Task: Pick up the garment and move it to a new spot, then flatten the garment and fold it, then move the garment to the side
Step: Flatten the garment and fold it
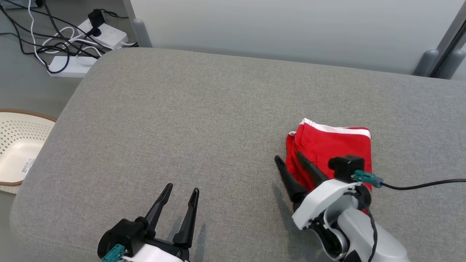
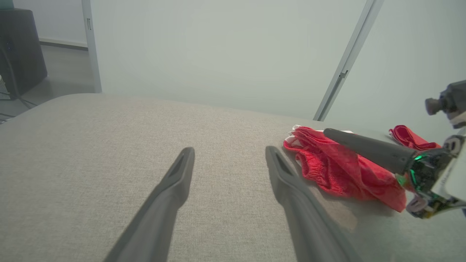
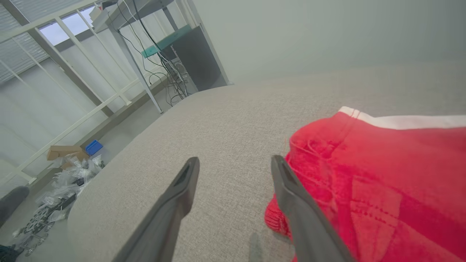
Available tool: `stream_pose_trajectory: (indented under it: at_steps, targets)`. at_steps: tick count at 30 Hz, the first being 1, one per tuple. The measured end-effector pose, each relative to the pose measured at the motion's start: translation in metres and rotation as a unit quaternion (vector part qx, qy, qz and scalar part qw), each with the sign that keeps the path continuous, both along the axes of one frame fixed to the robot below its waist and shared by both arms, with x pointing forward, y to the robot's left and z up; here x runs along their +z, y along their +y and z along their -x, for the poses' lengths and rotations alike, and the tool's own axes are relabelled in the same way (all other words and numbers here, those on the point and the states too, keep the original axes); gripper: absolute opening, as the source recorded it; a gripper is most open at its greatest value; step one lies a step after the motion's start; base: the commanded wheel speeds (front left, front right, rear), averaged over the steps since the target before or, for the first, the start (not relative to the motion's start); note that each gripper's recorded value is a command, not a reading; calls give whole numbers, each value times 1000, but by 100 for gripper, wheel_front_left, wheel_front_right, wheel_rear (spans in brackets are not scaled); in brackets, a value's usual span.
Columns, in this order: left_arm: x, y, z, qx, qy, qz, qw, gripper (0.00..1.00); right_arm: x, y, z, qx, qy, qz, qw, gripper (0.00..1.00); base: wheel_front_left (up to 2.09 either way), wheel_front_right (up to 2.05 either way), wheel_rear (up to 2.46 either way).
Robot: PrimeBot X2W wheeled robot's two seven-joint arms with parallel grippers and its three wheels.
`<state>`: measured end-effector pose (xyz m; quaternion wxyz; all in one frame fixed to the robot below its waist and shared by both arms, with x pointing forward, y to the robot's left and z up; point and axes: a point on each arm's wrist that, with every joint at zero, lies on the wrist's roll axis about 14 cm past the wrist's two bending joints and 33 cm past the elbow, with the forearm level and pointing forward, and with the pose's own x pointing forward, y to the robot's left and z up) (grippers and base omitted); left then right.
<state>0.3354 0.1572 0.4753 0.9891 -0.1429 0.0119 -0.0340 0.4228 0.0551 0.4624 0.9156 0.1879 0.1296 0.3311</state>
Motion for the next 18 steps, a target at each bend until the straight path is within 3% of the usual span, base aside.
stream_pose_trajectory:
  at_steps: [8, 13, 18]
  targets:
    - [0, -6, 1, -11, -2, 3, 1000, 100, 29, 15, 19, 33, -41, -21, 998, 100, 0, 0, 0]
    - [7, -8, -6, -15, -14, 3, 1000, 100, 53, -11, 7, -8, -97, -17, 995, 100, 0, 0, 0]
    - [15, -11, -16, -20, -26, 8, 999, 100, 56, -68, -2, -91, -129, 15, 987, 100, 0, 0, 0]
